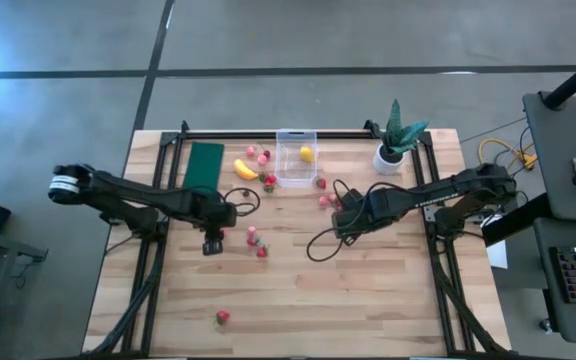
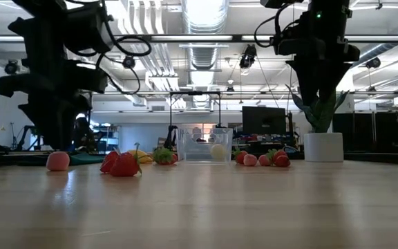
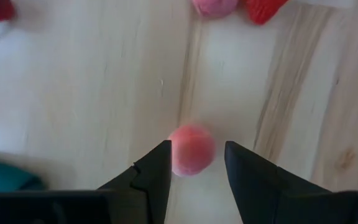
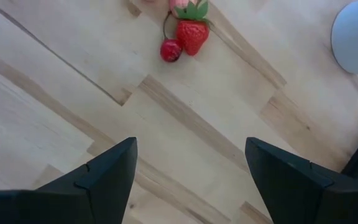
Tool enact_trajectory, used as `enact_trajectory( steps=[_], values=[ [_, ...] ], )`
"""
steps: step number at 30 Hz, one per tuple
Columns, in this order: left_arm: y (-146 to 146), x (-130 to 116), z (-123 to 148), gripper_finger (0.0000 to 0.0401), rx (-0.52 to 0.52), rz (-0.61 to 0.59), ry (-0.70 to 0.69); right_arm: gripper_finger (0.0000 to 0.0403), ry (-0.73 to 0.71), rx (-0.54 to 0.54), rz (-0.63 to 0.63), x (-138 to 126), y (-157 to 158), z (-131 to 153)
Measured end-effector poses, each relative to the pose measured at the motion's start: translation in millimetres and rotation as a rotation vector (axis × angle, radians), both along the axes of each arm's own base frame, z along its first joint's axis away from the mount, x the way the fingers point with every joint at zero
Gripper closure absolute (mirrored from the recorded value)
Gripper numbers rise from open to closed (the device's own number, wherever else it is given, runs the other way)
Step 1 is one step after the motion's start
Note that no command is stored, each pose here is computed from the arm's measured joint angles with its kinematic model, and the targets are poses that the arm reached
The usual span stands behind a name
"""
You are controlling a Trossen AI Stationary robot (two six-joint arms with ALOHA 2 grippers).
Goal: Pick and placing Produce into tupperware
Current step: Put the pink peach into the transparent bin
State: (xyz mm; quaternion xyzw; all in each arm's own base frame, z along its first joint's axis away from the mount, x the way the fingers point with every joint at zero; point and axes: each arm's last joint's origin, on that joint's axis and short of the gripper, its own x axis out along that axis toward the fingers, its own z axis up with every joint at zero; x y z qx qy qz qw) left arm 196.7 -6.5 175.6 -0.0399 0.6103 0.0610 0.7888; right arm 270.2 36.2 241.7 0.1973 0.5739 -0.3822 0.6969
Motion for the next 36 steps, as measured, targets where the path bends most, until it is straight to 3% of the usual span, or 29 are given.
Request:
enact_trajectory(
  steps=[23, 30, 36],
  values=[
    [-0.5, 9.2, -21.6, 0.0267, 0.007, -0.002, 0.104, 0.0112, -0.018, -0.008, 0.001, 1.6, 0.0, -0.1],
    [1.2, 12.9, -6.1, 0.0276, 0.053, 0.005, 0.014, 0.0120, -0.034, -0.006, 0.001, 3.1, 0.2, 0.0],
    [6.8, 26.9, 33.1, 0.0307, 0.172, -0.056, -0.133, 0.0116, -0.084, -0.034, 0.012, 6.8, 2.3, 8.1]
  ],
)
